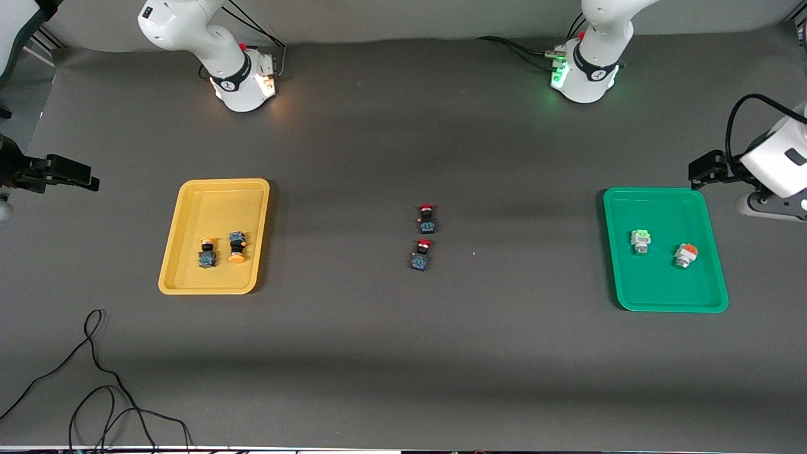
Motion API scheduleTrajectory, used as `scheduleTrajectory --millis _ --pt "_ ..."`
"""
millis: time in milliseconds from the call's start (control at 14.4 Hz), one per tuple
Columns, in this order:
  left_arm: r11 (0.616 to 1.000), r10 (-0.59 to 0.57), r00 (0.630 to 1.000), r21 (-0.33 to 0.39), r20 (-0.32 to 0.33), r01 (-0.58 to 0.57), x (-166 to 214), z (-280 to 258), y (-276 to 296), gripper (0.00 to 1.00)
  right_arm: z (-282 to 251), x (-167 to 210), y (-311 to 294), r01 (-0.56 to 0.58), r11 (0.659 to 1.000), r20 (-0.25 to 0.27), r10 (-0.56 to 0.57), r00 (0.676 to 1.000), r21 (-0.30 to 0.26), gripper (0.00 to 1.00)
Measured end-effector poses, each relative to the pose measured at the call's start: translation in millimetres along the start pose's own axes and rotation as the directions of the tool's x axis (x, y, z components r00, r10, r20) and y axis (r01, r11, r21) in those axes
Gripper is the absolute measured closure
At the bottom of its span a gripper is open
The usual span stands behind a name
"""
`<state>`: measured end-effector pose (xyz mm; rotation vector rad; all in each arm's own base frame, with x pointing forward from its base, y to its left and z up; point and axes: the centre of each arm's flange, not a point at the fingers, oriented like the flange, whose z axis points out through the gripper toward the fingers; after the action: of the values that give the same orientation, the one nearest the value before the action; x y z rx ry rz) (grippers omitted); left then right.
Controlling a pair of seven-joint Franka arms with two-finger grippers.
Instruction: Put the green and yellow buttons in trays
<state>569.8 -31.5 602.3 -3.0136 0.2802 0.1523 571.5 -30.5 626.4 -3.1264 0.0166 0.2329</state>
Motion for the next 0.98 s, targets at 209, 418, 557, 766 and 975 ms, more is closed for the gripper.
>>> scheduleTrajectory --millis 209,418,557,766,975 --pt "1.000 -0.012 1.000 -0.022 0.005 0.012 2.2 2.4 6.2 0.00 -0.4 -0.5 3.8 -0.006 1.000 -0.001 0.006 1.000 0.002 0.00" --pt "0.999 -0.009 1.000 -0.037 0.002 0.009 3.4 1.8 13.6 0.00 2.4 1.8 -0.5 0.004 1.000 0.005 -0.004 1.000 0.005 0.00" --pt "0.999 0.002 1.000 -0.037 -0.002 -0.002 3.8 -0.2 20.1 0.00 10.3 9.4 0.5 0.010 1.000 0.020 -0.011 1.000 0.013 0.00" --pt "0.999 0.000 1.000 -0.034 -0.018 0.000 1.0 -8.3 20.6 0.00 20.7 20.7 18.9 0.027 1.000 0.066 -0.027 0.997 0.005 0.00" --pt "0.999 -0.021 0.999 -0.037 -0.028 0.020 -5.2 -14.9 9.7 0.00 16.6 19.4 24.3 0.033 0.999 0.082 -0.033 0.996 0.005 0.00"
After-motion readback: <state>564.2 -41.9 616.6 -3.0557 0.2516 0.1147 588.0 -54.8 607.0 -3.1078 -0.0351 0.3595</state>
